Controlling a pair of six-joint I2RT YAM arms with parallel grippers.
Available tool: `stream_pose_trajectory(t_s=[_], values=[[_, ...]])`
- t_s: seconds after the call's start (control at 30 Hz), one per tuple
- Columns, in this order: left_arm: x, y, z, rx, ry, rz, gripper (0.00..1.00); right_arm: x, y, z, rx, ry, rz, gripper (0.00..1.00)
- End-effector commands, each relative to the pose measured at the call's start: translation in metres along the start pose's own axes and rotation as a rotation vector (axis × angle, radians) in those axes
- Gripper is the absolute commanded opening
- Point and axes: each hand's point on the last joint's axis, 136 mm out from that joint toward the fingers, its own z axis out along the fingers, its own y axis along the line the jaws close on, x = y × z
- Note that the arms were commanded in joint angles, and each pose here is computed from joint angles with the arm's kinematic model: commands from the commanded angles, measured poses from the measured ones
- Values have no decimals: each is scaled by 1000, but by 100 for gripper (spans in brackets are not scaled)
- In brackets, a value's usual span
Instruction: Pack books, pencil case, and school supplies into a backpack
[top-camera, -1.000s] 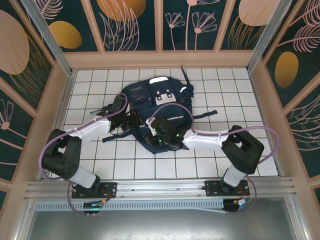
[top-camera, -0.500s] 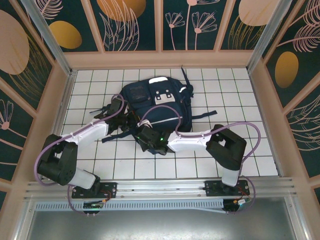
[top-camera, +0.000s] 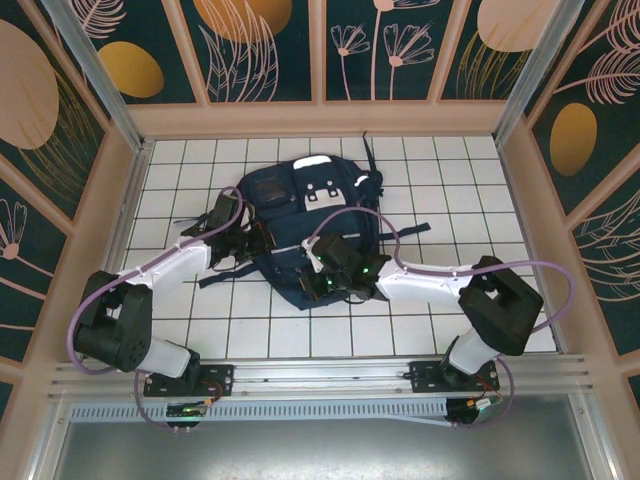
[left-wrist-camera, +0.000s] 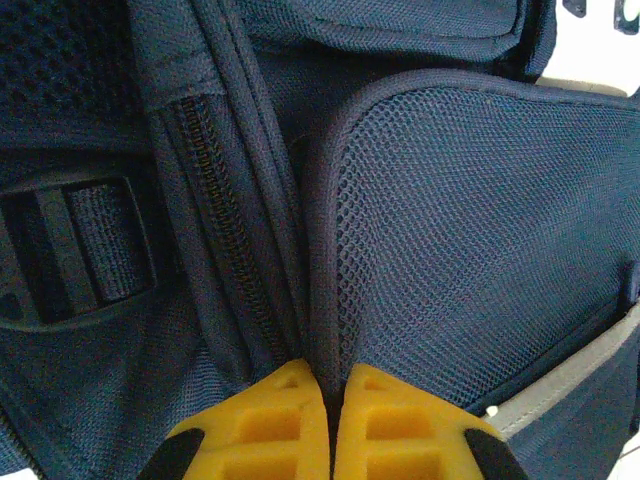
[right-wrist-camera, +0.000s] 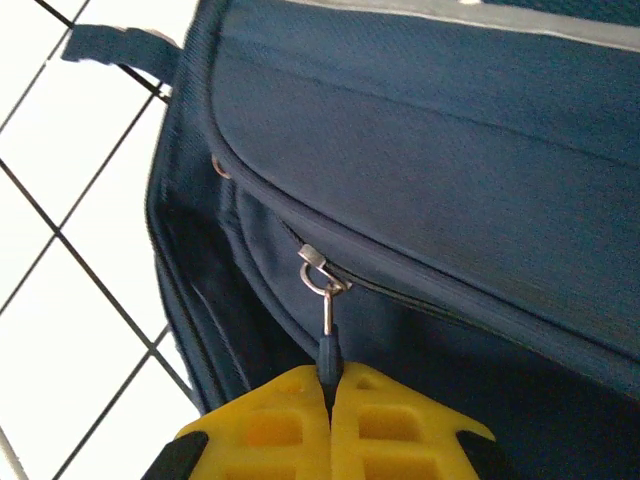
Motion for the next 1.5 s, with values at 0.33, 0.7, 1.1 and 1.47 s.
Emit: stream_pose_trajectory(t_s=[0.33,0.7,1.1,1.47], values=[[-64,37,-11,-130,-16,213,0,16,-111,-50,354,-49,76,0],[-127,26,-16,-155,-87,169,47,-19,56,10,-121,-81,-141,0],[-21,77,-62,-218,-84,-48,50,-44,103,51,-233,-111,-237,0],[-13,87,-38,-160,-128,-211,33,-47,126,51,-277,-107,-276,0]])
